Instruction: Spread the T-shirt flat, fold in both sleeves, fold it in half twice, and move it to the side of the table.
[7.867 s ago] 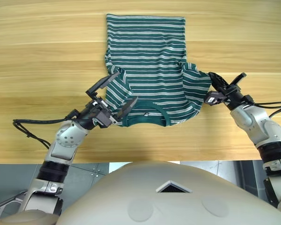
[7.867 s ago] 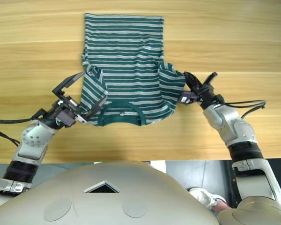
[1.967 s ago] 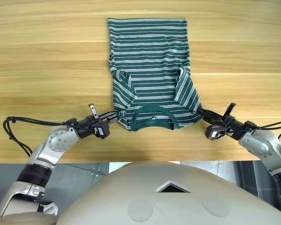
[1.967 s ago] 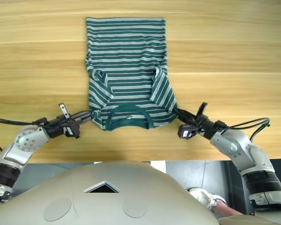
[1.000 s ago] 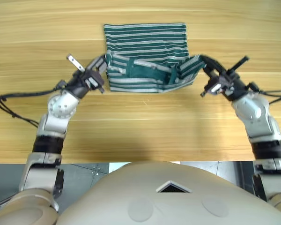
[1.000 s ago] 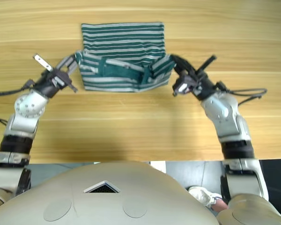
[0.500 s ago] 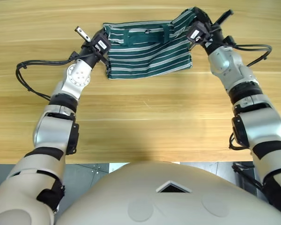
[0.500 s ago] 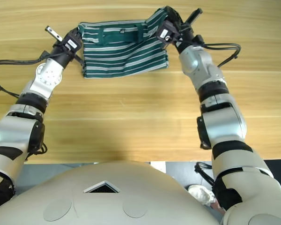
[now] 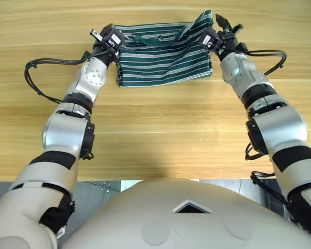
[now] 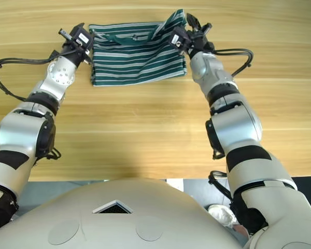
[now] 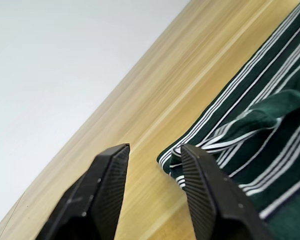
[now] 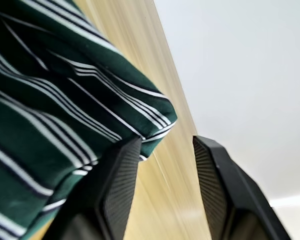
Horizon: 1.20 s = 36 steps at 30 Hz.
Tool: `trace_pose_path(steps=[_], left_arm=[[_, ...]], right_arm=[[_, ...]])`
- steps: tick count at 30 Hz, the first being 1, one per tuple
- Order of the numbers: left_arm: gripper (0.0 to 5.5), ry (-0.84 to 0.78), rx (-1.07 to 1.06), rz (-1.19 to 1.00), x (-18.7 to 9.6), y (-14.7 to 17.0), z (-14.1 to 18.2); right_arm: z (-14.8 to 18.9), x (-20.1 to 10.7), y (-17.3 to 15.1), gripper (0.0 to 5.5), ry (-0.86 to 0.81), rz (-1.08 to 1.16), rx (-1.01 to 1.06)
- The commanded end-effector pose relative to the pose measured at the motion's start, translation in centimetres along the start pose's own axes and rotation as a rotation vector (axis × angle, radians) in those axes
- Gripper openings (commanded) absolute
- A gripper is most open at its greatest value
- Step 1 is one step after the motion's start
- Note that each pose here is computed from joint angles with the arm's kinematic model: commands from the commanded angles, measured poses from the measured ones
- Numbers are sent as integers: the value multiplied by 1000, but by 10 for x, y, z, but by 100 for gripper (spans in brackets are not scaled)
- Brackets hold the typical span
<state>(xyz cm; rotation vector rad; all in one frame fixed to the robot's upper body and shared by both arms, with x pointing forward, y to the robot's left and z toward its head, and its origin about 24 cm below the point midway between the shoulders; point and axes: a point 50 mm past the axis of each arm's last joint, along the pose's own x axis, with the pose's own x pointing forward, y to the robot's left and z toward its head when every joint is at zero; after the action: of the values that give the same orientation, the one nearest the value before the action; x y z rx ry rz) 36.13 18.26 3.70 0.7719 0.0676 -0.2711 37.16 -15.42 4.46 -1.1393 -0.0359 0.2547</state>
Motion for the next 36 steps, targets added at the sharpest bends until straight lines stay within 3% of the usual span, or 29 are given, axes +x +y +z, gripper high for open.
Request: trace_pose_path(steps=[1, 4, 8, 10, 12, 16, 22, 29, 36], left_arm=[[248, 58, -27, 68, 8, 15, 6], [298, 143, -61, 117, 4, 18, -8], [355, 228, -175, 233, -15, 24, -37], [361, 208, -320, 325, -29, 29, -52], [361, 199, -408, 397, -48, 27, -70], [361, 156, -485, 485, -76, 25, -90], [361, -13, -500, 520, -76, 20, -73], [361, -57, -414, 455, -68, 5, -60], [361, -147, -363, 400, -54, 3, -38]], right_arm=[[27, 10, -2, 267, -76, -45, 11], [62, 11, 18, 310, -216, -33, -36], [112, -1, 47, 310, -503, 11, -119], [135, -21, 77, 310, -678, 117, -175], [144, -30, 102, 310, -728, 204, -311], [140, -20, 100, 310, -685, 294, -469], [127, -17, 97, 310, -720, 396, -661], [101, -66, 112, 310, -1125, 687, -776], [77, -102, 98, 310, -1185, 710, -673]])
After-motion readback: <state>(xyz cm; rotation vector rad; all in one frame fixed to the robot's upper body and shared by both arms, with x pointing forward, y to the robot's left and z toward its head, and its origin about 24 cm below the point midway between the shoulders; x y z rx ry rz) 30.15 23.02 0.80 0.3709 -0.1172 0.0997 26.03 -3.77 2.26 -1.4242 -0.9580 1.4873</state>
